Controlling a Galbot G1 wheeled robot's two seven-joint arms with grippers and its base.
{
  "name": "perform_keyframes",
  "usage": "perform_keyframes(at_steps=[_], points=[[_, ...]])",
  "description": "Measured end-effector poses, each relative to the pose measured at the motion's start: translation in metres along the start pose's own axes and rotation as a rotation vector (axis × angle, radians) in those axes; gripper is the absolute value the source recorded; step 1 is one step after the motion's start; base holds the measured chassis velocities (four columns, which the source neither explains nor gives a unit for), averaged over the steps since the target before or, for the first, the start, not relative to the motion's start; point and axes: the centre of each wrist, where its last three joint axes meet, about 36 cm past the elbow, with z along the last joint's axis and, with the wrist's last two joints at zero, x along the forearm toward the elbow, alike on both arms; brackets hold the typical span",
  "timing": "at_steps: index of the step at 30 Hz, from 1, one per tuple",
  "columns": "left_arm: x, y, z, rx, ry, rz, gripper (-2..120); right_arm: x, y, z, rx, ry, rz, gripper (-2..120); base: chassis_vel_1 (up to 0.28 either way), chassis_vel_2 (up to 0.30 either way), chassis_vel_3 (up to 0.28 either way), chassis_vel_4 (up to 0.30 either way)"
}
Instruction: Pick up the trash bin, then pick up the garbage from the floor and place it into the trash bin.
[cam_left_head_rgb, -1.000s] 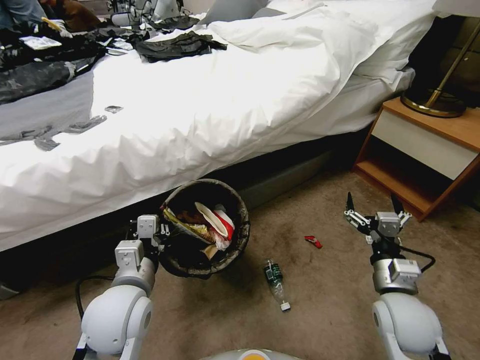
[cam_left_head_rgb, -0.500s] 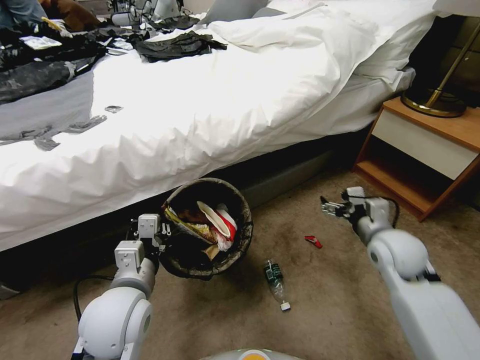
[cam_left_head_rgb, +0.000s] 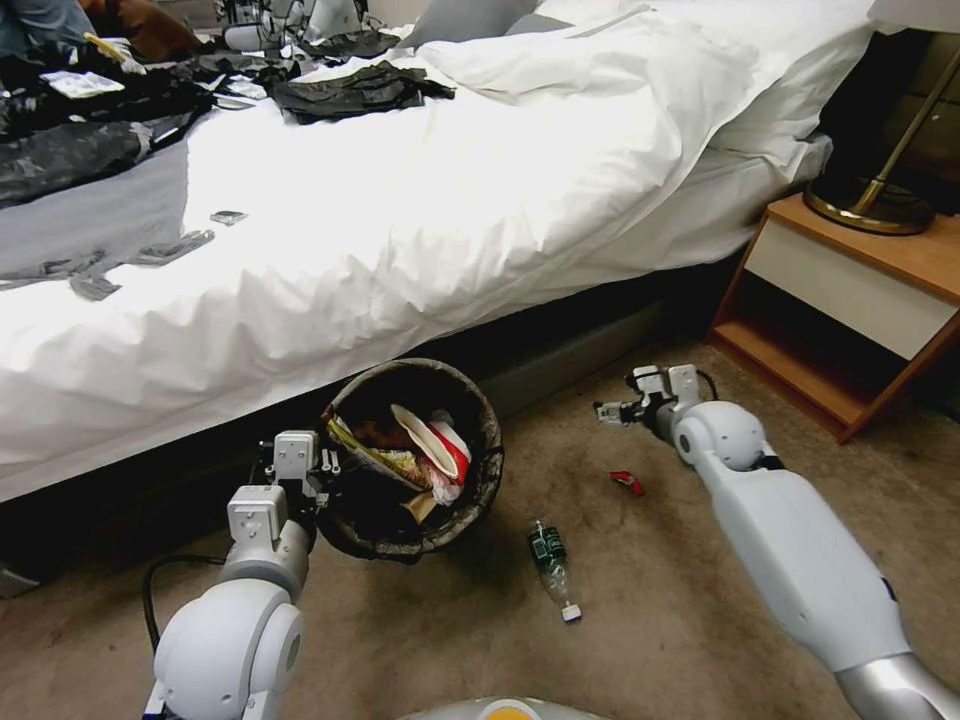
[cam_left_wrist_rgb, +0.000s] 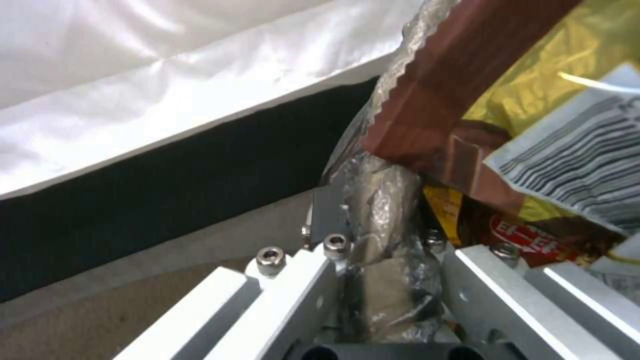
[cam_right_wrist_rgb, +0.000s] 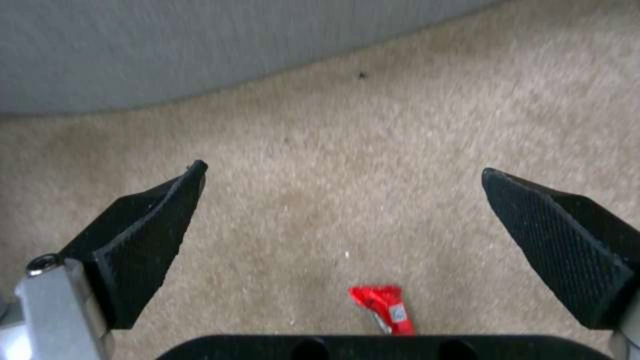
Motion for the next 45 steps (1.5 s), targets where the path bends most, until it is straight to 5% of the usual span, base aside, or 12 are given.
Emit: perform_keyframes(at_steps=[17,30,45], points=[[-0.008,-0.001,0.005,-0.001,0.003,0.0,0,-0.019,-0.009,0.071,-0.018,0.148,0.051,100,0.0,0.0,0.0,0.0],[-0.008,-0.001,0.007,-0.003,0.006,-0.003,0,-0.044,-0.032,0.077,-0.032,0.219,0.098,100,0.0,0.0,0.0,0.0],[-0.007,0.0,0.005,-0.012,0.005,-0.001,0,-0.084,-0.028,0.067,0.0,0.242,0.112,100,0.0,0.0,0.0,0.0]])
